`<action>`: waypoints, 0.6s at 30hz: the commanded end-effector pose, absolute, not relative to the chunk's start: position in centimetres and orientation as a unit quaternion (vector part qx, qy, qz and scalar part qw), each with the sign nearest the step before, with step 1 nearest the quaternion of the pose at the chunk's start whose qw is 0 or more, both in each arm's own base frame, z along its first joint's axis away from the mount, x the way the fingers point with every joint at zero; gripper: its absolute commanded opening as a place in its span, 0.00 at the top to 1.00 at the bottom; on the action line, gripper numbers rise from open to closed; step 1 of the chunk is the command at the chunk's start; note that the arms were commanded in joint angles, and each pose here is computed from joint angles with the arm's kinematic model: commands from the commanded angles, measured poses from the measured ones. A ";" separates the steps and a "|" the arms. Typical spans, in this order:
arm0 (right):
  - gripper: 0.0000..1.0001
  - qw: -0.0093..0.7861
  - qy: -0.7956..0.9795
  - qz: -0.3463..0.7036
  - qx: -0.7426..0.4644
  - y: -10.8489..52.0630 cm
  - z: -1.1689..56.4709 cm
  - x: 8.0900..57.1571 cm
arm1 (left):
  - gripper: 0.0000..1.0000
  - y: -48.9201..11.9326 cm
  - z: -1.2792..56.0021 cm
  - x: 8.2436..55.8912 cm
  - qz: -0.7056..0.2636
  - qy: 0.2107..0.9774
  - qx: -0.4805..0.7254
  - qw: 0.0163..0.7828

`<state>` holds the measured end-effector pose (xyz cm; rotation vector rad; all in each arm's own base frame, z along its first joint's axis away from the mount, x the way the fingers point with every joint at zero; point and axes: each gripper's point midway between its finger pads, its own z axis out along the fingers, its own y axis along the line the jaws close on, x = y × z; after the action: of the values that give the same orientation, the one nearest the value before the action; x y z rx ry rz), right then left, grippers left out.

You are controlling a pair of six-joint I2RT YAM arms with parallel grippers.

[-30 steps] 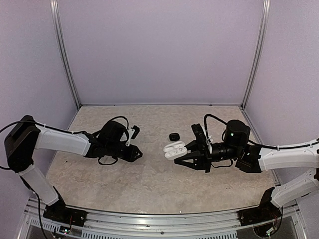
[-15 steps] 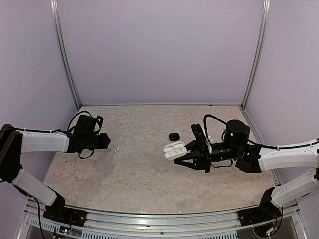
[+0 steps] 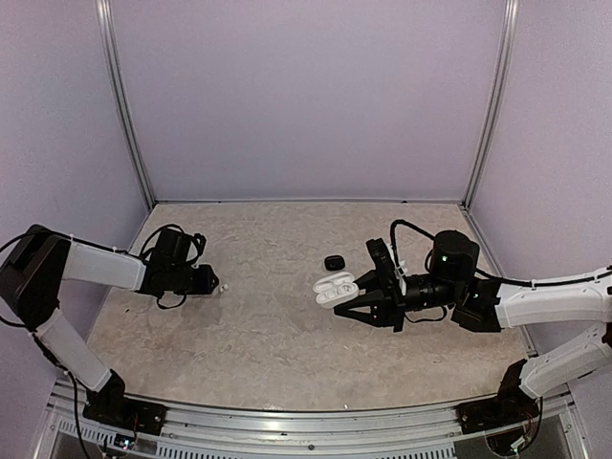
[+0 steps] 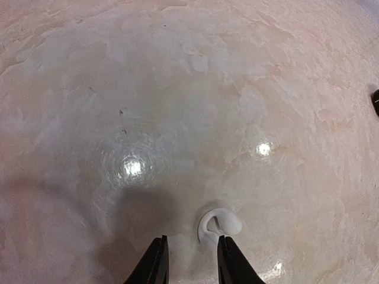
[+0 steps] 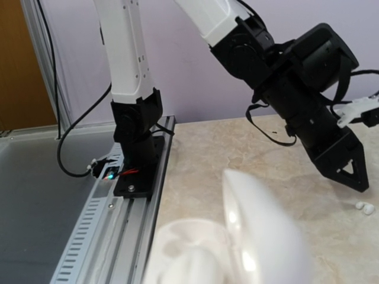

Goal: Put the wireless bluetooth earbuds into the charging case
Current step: Adjust the left earbud at the center of the board.

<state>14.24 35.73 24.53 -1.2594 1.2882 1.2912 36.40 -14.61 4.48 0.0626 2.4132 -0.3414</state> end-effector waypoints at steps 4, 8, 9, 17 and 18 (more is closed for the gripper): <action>1.00 0.449 0.519 0.520 -0.509 35.8 24.7 14.6 | 0.69 -16.2 5.0 38.1 -0.166 0.918 0.047 0.358; 1.00 0.450 0.519 0.519 -0.509 35.8 24.7 14.7 | 0.69 -16.2 4.2 38.0 -0.168 0.921 0.047 0.349; 1.00 0.449 0.519 0.519 -0.509 35.9 24.7 14.7 | 0.69 -16.1 4.1 38.0 -0.168 0.921 0.046 0.349; 1.00 0.447 0.520 0.520 -0.510 36.0 24.6 14.7 | 0.69 -16.8 3.3 38.2 -0.181 0.919 0.052 0.345; 1.00 0.447 0.520 0.520 -0.510 35.9 24.6 14.7 | 0.68 -17.0 3.2 38.0 -0.187 0.919 0.054 0.343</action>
<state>14.33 35.84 24.06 -1.2631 1.3046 1.2933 37.21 -16.24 2.80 0.1168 2.4214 -0.4429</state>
